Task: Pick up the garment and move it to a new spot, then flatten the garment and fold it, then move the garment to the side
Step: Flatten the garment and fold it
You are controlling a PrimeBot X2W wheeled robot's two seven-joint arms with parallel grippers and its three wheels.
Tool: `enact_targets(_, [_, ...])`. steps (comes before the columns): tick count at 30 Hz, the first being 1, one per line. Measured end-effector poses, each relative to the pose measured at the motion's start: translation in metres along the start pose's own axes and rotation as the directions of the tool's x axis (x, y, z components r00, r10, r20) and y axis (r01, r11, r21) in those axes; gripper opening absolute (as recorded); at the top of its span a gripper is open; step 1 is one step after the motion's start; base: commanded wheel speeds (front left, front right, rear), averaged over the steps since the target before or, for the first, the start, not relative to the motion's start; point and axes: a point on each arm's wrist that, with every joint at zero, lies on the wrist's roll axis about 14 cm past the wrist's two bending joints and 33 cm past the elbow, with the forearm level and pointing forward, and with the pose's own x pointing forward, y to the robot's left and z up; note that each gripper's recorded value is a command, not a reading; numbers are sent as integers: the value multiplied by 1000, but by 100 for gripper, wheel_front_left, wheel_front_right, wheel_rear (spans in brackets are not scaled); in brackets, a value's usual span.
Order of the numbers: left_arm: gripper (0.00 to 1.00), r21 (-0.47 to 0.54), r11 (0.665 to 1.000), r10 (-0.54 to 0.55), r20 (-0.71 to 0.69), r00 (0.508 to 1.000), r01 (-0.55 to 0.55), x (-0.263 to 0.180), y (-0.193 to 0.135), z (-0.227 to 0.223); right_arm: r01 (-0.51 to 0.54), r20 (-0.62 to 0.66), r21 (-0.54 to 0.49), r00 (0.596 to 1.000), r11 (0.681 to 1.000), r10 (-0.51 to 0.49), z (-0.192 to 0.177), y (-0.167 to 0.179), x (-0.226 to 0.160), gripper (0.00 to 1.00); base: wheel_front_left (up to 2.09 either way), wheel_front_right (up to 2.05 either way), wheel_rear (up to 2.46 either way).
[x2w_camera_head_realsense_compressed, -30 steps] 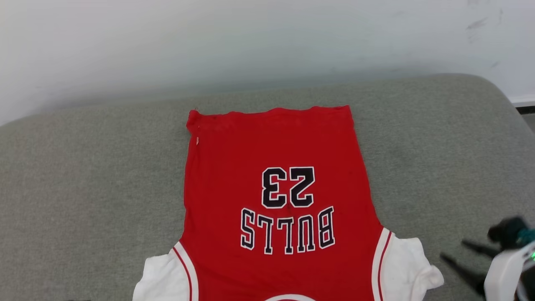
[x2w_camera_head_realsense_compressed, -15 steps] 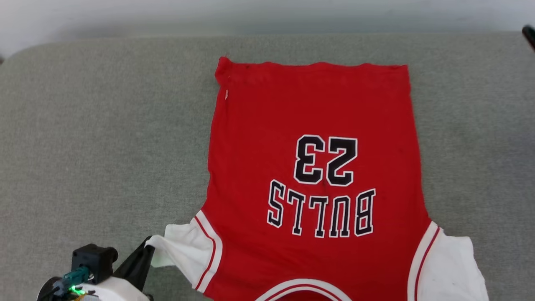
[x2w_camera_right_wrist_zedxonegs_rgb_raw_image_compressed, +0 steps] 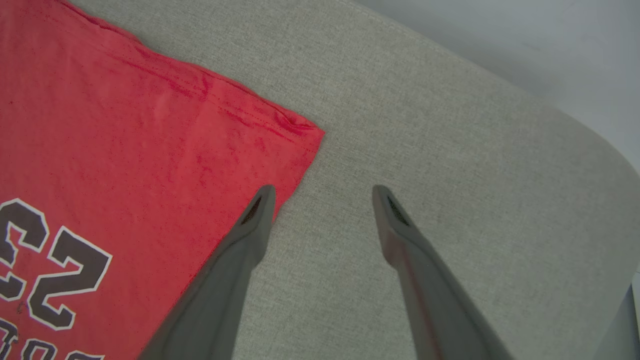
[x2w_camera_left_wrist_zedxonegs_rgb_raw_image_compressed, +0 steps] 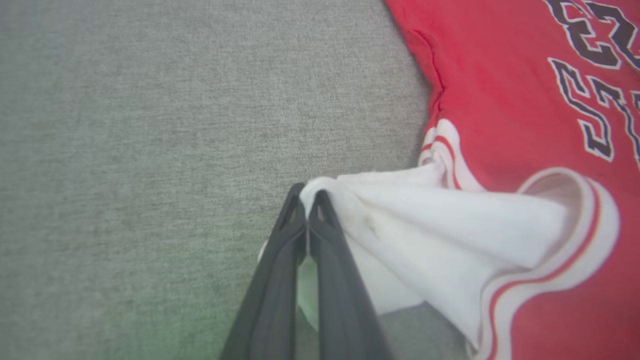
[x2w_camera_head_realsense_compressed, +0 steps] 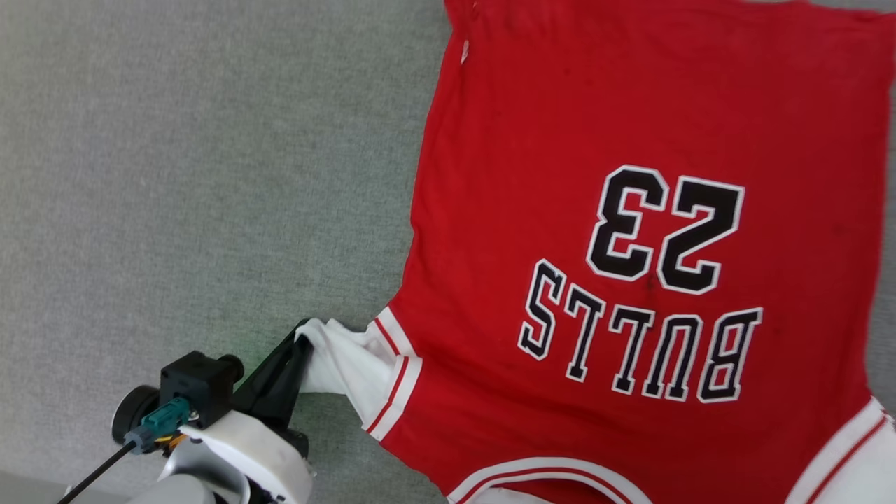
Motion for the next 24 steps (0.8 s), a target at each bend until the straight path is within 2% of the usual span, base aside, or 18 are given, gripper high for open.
enact_targets(2, [0, -1, 1000, 0, -4, 1000, 0, 5, 0, -2, -9, -88, 36, 996, 999, 13, -11, -2, 17, 100, 0, 0, 0])
enact_targets(5, [0, 2, 1000, 2, -6, 1000, -2, 11, 2, -4, -32, -148, 82, 988, 996, 44, -17, 3, 44, 100, 0, 0, 0])
enact_targets(9, [0, 6, 1000, 15, -7, 1000, -15, 19, 5, -6, -52, -275, 85, 959, 995, 73, -49, 18, 82, 100, 0, 0, 0])
enact_targets(14, [0, 15, 1000, 26, -6, 1000, -25, 22, 7, -7, -71, -302, 92, 948, 993, 96, -60, 27, 98, 100, 0, 0, 0])
enact_targets(15, [0, 19, 1000, 24, -3, 1000, -24, 22, 7, -6, -74, -294, 99, 950, 992, 100, -60, 27, 98, 32, 0, 0, 0])
enact_targets(16, [0, 21, 999, 24, -1, 1000, -24, 22, 7, -6, -74, -287, 99, 953, 992, 100, -60, 27, 97, 0, 0, 0, 0])
enact_targets(24, [0, 11, 1000, 29, 34, 999, -29, 13, 5, 4, -79, -203, 85, 975, 993, 95, -46, 37, 72, 0, 0, 0, 0])
